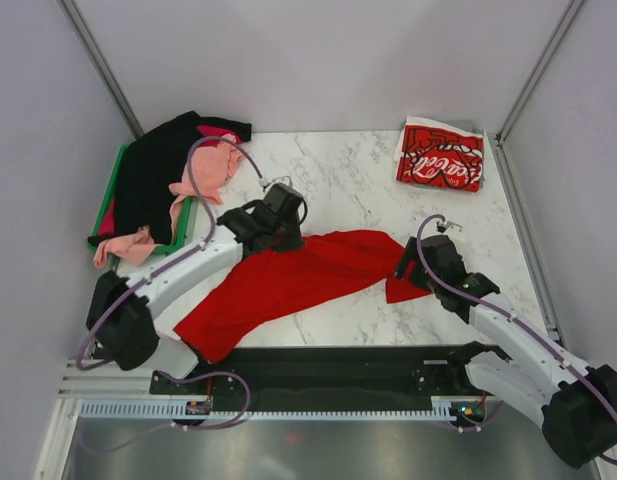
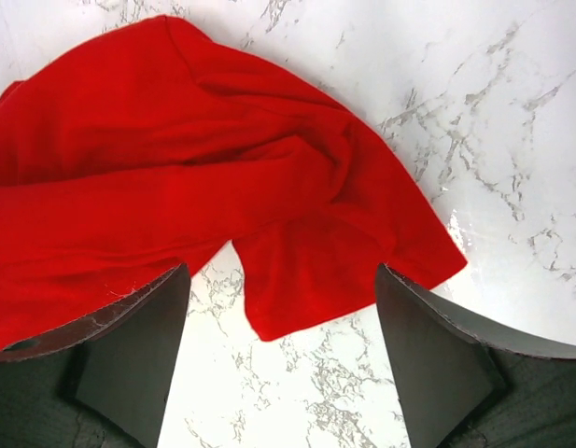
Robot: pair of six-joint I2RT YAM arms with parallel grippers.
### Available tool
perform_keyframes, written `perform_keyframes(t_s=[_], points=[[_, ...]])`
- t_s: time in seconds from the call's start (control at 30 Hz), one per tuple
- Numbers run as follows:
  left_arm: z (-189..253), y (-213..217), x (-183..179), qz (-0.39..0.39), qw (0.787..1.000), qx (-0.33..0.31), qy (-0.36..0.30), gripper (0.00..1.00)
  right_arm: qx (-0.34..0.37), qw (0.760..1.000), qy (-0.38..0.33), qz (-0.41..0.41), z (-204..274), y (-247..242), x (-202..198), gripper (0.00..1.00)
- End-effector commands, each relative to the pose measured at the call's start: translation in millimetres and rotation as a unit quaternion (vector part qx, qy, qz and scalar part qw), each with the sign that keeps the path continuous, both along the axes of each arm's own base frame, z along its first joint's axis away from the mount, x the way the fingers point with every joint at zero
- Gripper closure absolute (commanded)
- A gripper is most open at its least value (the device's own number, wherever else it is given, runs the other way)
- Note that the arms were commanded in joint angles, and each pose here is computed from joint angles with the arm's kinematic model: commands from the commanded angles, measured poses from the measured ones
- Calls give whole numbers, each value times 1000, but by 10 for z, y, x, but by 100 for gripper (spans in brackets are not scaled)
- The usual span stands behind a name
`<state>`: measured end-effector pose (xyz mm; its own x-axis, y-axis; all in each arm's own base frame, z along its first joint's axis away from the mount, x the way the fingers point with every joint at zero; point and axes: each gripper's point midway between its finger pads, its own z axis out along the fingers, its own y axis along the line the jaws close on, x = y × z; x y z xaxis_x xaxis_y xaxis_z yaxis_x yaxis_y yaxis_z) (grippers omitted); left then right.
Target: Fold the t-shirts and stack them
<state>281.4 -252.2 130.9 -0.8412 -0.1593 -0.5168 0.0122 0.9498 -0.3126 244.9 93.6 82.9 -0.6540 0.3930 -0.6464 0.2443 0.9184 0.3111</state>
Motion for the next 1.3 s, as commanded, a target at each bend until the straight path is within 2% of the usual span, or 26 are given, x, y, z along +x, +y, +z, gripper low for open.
perform_keyframes(t_s=[0.0,0.03,0.17,0.33,0.53,0.8,1.03,1.27], points=[[988,246,141,50,992,-20,-114,98,-2,999,-31,-9,243,-38,97,12],[1195,312,135,60,989,-28,-135,98,-2,999,-31,-11,243,-48,95,12],[1506,559,-3,88,981,-43,-169,98,4,999,-31,-19,251,-67,120,12],[1512,617,-134,78,982,-52,-166,98,26,999,-19,-1,187,46,112,14],[1310,489,-157,58,988,-52,-133,98,47,998,-47,11,365,127,165,14],[1733,734,-79,77,977,-26,-197,98,36,999,-8,-23,90,-26,-8,13],[1982,936,-84,101,970,-21,-220,98,59,998,9,-12,-32,32,-48,32],[1952,913,-66,99,972,-25,-213,98,46,997,57,-22,-375,-15,-184,33]])
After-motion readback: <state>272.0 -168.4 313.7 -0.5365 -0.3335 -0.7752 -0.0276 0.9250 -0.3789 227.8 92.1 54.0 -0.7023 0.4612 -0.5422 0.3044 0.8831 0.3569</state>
